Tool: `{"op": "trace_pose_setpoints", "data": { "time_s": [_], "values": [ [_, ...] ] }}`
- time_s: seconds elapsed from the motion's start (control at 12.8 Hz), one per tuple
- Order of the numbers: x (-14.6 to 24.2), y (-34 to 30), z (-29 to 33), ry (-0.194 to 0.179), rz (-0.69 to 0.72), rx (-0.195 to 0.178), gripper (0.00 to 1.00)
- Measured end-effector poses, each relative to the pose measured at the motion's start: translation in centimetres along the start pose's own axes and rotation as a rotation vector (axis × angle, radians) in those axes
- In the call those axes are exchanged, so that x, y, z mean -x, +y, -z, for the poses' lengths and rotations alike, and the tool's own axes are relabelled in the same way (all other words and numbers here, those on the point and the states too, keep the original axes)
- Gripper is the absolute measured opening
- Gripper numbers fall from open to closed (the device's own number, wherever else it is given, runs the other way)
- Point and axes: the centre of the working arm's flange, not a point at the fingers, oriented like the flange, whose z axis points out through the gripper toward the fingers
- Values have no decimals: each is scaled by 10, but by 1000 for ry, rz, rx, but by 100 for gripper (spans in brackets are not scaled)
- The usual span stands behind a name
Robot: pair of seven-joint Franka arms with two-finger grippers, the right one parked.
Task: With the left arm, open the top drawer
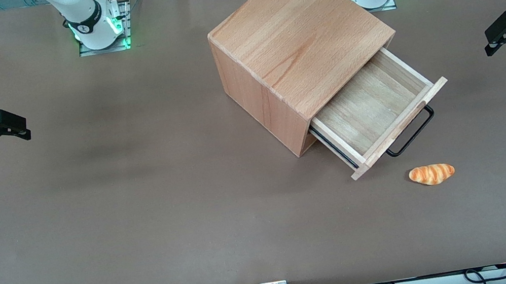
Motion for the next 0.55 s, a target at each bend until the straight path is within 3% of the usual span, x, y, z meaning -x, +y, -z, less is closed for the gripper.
{"op": "trace_pose_setpoints", "data": {
  "time_s": [0.55],
  "values": [
    [0, -1, 0, 0, 2, 0, 100]
  ]
}}
